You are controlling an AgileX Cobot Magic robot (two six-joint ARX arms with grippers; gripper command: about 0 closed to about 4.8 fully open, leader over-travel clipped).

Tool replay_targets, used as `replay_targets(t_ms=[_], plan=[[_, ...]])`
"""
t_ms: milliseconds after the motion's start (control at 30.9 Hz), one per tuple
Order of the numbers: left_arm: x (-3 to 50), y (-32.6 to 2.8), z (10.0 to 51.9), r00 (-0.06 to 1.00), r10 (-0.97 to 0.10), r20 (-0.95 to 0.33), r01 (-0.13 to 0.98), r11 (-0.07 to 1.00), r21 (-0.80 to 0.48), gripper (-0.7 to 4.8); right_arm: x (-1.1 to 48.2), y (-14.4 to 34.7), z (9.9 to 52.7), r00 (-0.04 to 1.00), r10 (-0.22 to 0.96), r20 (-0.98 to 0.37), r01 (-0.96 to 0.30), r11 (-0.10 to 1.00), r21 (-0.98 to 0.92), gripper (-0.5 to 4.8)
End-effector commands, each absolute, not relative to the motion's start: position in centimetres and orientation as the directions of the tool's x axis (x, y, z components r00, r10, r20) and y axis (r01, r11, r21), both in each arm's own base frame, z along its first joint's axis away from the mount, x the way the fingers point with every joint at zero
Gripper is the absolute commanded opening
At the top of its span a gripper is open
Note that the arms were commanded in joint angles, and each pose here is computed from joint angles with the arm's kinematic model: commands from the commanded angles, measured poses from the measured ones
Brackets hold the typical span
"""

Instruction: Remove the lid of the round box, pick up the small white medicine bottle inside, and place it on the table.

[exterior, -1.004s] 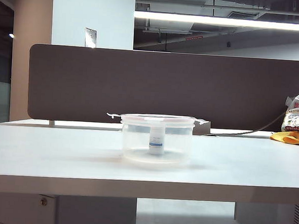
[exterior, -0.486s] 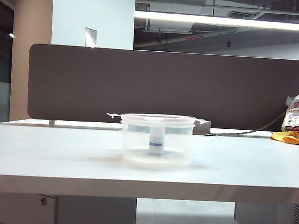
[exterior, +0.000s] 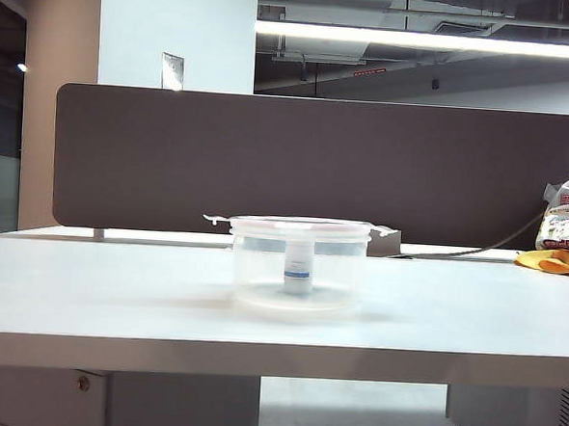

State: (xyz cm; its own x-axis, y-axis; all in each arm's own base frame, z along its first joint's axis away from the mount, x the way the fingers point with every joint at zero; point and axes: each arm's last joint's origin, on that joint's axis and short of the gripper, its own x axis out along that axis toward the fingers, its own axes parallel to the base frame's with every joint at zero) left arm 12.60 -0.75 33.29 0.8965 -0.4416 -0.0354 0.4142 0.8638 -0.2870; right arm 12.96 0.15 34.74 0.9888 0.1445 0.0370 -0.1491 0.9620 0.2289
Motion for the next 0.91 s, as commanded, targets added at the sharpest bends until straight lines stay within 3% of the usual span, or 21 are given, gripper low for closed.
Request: replay_targets(t_ms=[32,162,292,324,615,907], plan=[[13.8,-1.1,34.2,0.87,-0.489,-0.059,0.454,0.843,-0.288,-0.06,14.2,0.4,36.1,0.975,0.221,-0.002,-0.215,0.953,0.215,2.07],[15.4,-1.7,34.5,0.846,-0.524,-0.095,0.475,0.824,-0.308,-0.06,16.2,1.1,37.0,0.953,0.284,-0.102,-0.26,0.944,0.202,1.85],[16.7,-2.4,34.7,0.82,-0.558,-0.128,0.495,0.804,-0.33,-0.06,17.6,2.4,37.6,0.898,0.412,-0.154,-0.374,0.9,0.225,0.02],[16.8,-2.6,34.8,0.814,-0.567,-0.13,0.503,0.798,-0.331,-0.06,17.9,2.7,37.8,0.885,0.44,-0.15,-0.403,0.887,0.226,-0.08],[17.9,-3.3,36.3,0.797,-0.594,-0.11,0.535,0.779,-0.325,-0.06,19.9,4.3,38.2,0.843,0.524,-0.121,-0.489,0.841,0.232,-0.08],[21.8,-3.8,37.0,0.751,-0.625,-0.211,0.514,0.755,-0.406,-0.06,24.3,5.3,36.1,0.782,0.534,-0.32,-0.426,0.834,0.351,-0.08]])
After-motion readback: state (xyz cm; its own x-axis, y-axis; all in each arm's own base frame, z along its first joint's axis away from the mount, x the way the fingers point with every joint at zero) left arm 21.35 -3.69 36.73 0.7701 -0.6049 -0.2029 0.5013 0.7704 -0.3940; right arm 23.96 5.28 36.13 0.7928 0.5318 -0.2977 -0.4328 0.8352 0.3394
